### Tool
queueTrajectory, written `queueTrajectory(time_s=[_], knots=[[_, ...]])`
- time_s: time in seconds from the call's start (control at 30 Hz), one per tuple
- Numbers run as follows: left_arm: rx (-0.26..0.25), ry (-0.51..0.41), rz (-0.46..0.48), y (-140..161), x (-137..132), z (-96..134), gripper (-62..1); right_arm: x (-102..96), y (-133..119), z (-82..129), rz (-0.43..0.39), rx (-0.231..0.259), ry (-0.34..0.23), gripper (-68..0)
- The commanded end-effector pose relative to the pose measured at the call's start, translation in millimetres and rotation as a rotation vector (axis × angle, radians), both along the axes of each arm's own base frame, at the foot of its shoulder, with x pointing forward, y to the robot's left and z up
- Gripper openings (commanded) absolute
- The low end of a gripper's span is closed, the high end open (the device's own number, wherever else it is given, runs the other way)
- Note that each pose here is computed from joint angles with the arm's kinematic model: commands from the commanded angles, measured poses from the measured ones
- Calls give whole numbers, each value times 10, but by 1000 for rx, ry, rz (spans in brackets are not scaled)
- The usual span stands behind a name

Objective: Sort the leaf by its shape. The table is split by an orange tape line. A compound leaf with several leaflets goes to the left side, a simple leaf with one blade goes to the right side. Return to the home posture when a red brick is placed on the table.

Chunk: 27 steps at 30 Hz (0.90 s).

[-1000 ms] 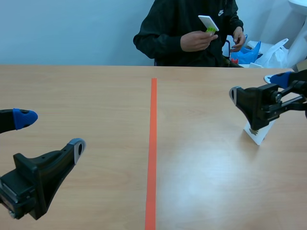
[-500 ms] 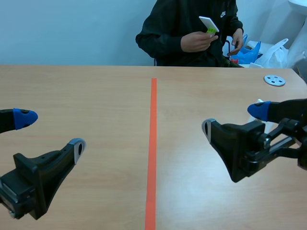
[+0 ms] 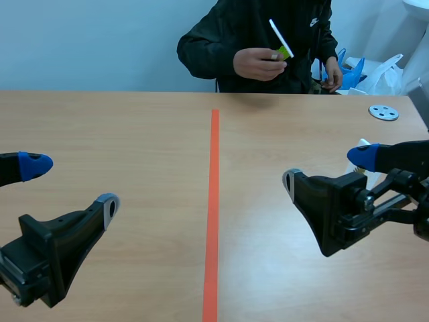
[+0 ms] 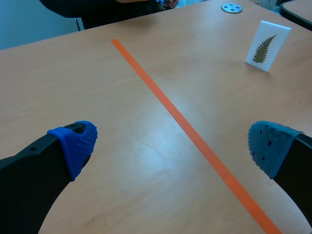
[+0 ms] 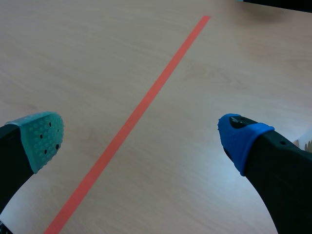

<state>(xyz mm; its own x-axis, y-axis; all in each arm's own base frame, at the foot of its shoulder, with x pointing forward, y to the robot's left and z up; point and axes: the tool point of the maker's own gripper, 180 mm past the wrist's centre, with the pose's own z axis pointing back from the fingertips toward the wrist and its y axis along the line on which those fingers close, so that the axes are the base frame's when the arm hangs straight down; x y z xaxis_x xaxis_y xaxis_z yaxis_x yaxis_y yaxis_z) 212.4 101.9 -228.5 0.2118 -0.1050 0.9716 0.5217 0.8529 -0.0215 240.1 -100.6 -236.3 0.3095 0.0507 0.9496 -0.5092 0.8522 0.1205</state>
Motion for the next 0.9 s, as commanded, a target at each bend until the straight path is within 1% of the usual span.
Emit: queueTrajectory(time_s=[0.0,0.57,0.87], knots=[[-19,-24,2,-15,15,80,14,32,13,64,9,9,-27,4],[-18,-24,-1,-19,12,78,14,39,8,76,4,12,-32,4],[-18,-24,-1,-20,12,78,14,31,11,55,7,6,-22,4]])
